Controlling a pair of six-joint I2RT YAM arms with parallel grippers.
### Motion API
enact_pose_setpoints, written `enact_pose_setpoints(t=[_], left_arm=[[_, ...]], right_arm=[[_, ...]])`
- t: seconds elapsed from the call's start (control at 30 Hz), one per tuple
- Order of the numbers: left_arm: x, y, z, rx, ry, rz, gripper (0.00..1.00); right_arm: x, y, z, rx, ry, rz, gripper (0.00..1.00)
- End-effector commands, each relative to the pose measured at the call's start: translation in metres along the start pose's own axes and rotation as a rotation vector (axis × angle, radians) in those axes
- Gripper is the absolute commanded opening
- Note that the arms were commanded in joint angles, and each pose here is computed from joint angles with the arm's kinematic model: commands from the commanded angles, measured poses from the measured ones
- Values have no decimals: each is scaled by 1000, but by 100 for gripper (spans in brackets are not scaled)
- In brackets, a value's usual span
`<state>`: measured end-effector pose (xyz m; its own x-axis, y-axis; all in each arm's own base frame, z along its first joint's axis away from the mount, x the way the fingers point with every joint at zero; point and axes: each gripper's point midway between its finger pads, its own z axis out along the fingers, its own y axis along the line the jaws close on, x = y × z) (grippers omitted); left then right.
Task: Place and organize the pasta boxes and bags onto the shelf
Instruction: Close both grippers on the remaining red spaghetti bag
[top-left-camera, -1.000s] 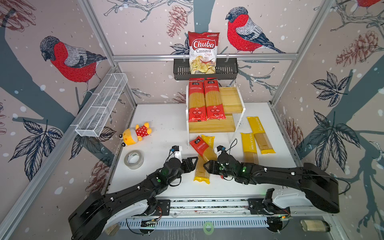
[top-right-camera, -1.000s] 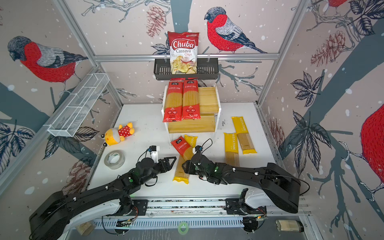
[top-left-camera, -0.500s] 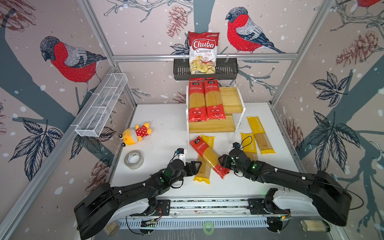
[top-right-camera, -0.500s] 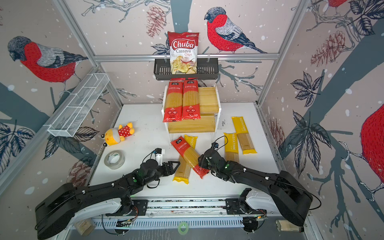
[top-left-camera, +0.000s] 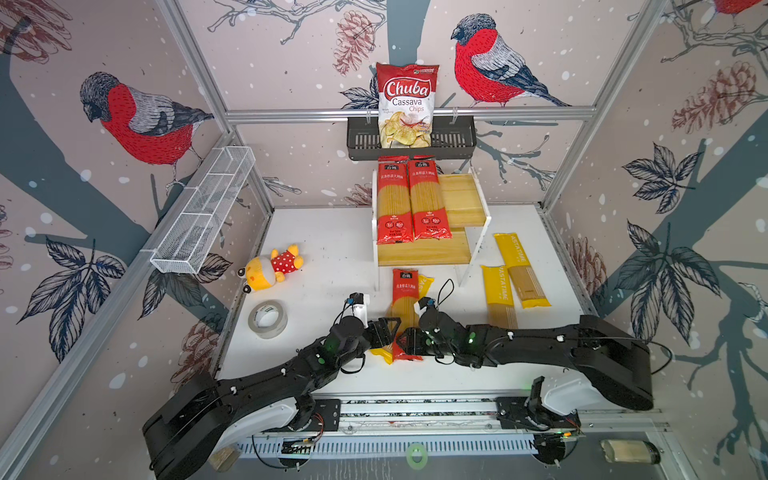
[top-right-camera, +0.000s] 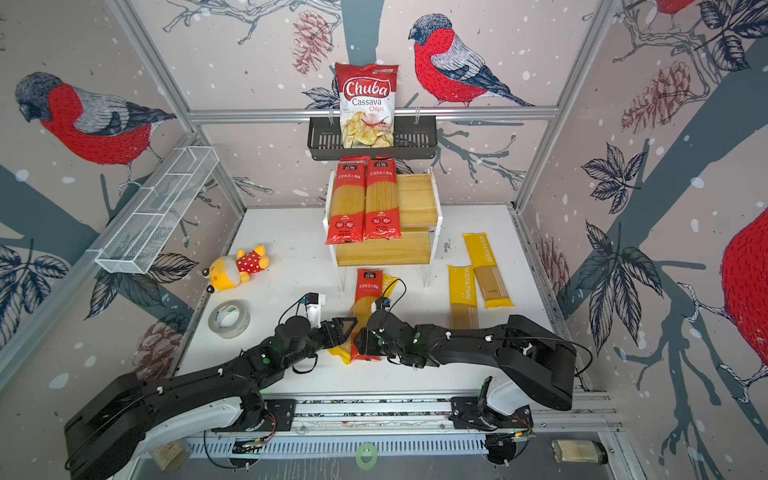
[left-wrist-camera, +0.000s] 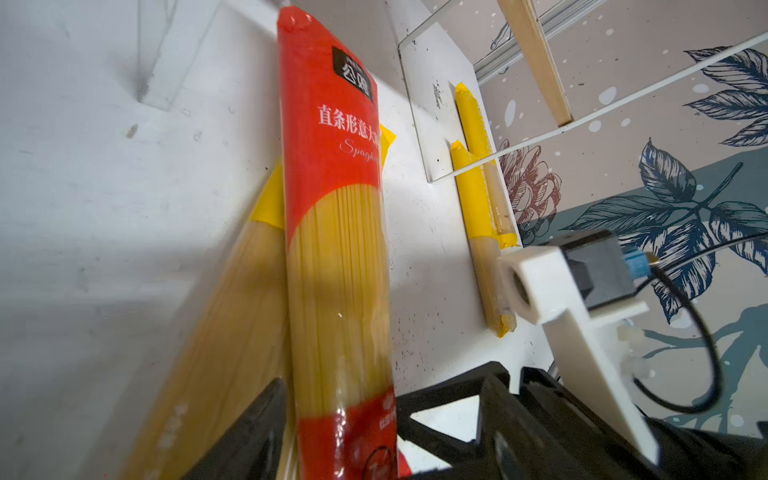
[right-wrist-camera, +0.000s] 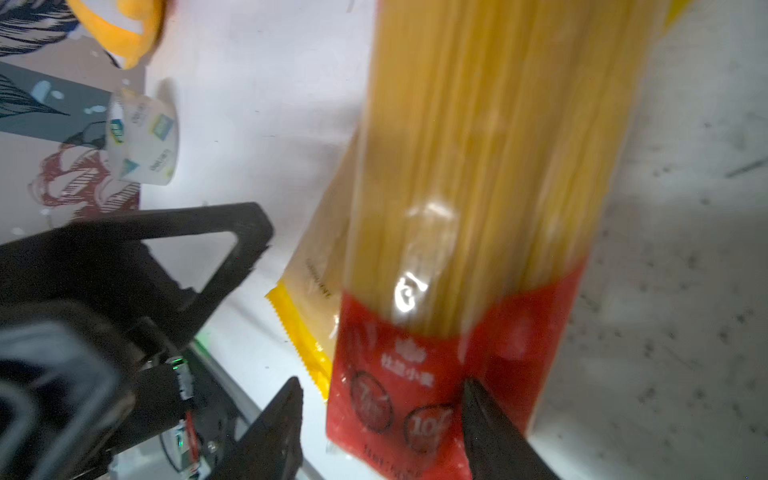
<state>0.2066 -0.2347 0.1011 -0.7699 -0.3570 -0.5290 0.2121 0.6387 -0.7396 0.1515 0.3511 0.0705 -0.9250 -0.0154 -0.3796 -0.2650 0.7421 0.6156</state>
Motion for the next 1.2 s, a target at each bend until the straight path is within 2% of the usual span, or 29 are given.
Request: enact_pose_setpoints(t=[0.0,0.13,0.27,0.37,0.63,0.97,1.07,1.17], left_arm=[[1,9,-2,-35,1,27,73],[1,11,-2,-33,-2,35,72],[2,-2,4,7,23,49,69],[5,-7,10,30,46,54,66],[14,9,22,4,86,36,53],[33,17,33,4,161,-20,33],[35,17,34,14,170,-23,27],[37,18,33,14,175,-25,23]], right_arm=[[-13,11,-10,-52,-25,-15,62],[-25,-19,-22,-30,-67,61,62],[-36,-36,-32,-98,-128,174,62],[-44,-45,-33,-119,-172,209,62],[-59,-43,-14,-149,-182,148,62],[-43,-27,10,-260,-85,109,60],[-42,-23,8,-291,-82,100,54],[-42,-18,3,-323,-94,90,44]])
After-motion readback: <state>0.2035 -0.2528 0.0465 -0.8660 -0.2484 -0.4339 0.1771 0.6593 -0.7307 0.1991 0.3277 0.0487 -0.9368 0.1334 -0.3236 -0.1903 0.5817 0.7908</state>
